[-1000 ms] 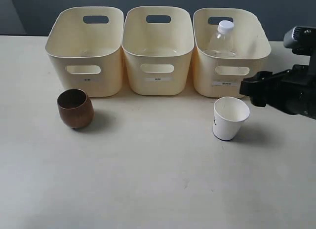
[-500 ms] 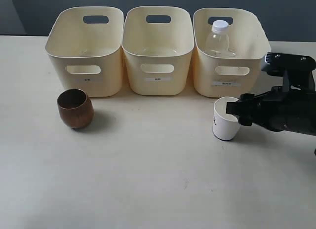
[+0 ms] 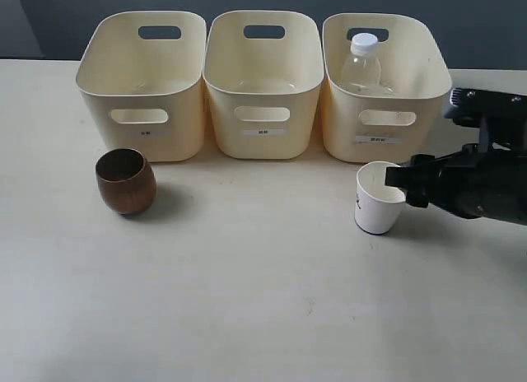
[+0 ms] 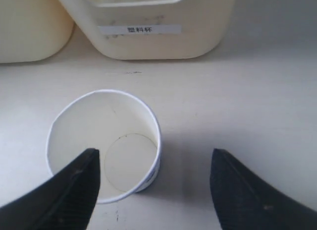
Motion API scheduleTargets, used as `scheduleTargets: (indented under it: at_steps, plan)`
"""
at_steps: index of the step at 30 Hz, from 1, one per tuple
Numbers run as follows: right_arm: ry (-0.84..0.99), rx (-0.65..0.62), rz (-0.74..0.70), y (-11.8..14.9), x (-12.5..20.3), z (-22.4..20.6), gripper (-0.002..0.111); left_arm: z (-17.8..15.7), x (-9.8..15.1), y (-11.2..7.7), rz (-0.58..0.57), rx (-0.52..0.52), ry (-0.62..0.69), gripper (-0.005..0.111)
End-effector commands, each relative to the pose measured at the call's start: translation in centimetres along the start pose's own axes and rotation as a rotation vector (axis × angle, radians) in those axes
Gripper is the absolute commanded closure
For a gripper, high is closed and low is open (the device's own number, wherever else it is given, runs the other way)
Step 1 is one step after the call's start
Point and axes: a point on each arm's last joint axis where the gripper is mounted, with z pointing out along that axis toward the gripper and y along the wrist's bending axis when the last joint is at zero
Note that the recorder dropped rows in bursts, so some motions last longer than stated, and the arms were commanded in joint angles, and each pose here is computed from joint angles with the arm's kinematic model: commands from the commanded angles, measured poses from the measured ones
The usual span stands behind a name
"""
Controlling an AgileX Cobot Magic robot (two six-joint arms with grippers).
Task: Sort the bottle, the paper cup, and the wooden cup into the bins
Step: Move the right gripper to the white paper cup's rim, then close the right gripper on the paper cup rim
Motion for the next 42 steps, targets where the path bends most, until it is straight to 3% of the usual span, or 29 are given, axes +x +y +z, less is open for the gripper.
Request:
scheduleTargets:
  at_steps: [1, 42]
  plan:
    - [-0.002, 0.037, 0.008, -0.4, 0.1, 0.1, 0.047, 0.0, 0.0, 0.0, -0.003, -0.002, -0.002, 0.107]
    - [0.043, 0.058, 0.051, 0.1, -0.8, 2.7, 0.047, 0.0, 0.0, 0.0, -0.003, -0.002, -0.002, 0.107]
